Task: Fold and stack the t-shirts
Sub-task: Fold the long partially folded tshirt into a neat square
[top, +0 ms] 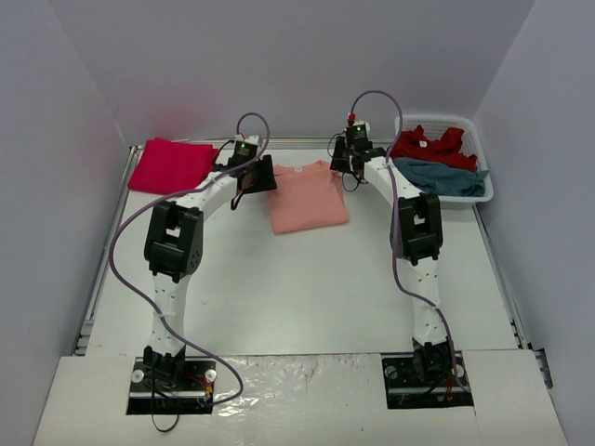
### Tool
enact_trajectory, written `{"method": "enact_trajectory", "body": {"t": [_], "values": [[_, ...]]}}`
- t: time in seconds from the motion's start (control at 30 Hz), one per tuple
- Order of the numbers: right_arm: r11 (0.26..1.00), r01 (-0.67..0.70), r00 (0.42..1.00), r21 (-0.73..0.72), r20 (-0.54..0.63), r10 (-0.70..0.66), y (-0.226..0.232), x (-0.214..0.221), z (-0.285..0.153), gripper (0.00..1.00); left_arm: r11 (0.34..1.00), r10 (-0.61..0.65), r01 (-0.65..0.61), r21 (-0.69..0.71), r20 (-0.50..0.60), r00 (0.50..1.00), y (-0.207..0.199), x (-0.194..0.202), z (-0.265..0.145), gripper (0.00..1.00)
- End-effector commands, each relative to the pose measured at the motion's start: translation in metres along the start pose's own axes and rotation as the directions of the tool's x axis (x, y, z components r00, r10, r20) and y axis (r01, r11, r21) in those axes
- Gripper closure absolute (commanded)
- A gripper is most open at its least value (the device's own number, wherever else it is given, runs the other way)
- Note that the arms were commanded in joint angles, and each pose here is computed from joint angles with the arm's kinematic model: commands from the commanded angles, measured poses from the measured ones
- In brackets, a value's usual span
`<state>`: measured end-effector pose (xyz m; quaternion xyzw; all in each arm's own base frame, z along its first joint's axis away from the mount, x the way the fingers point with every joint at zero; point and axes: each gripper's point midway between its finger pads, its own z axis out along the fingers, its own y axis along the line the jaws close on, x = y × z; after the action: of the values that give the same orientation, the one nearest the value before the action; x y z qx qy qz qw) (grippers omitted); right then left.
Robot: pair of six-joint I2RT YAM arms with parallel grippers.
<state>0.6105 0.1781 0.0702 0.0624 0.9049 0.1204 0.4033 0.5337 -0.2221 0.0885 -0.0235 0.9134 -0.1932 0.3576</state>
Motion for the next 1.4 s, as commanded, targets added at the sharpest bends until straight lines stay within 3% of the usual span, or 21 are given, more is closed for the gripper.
{"method": "enact_trajectory", "body": {"t": [0.0, 0.2, 0.47, 0.87, 1.23, 1.37], "values": [[0.999, 0.007, 1.000, -0.037, 0.026, -0.006, 0.009, -0.015, -0.001, 0.64, 1.000, 0.014, -0.016, 0.015, 0.085, 0.996, -0.004, -0.034, -0.010, 0.48], [0.999, 0.003, 1.000, -0.051, 0.012, -0.002, 0.008, -0.010, 0.005, 0.64, 1.000, 0.019, -0.021, 0.016, 0.089, 0.996, -0.003, -0.033, -0.005, 0.49], [0.998, -0.002, 1.000, -0.066, 0.004, 0.002, 0.006, -0.007, 0.013, 0.64, 1.000, 0.024, -0.026, 0.017, 0.084, 0.996, 0.000, -0.031, 0.009, 0.72], [0.998, -0.006, 1.000, -0.057, -0.002, 0.006, 0.000, 0.000, 0.020, 0.66, 1.000, 0.025, -0.025, 0.006, 0.070, 0.997, 0.007, -0.027, 0.019, 0.72], [0.999, -0.001, 0.999, -0.045, 0.035, 0.003, 0.000, -0.012, 0.006, 0.66, 1.000, 0.023, -0.024, 0.012, 0.073, 0.997, 0.006, -0.027, 0.020, 0.87], [1.000, 0.000, 0.999, -0.017, 0.052, 0.001, -0.004, -0.017, 0.000, 0.65, 1.000, 0.024, -0.025, 0.016, 0.071, 0.997, 0.005, -0.026, 0.021, 0.88]]}}
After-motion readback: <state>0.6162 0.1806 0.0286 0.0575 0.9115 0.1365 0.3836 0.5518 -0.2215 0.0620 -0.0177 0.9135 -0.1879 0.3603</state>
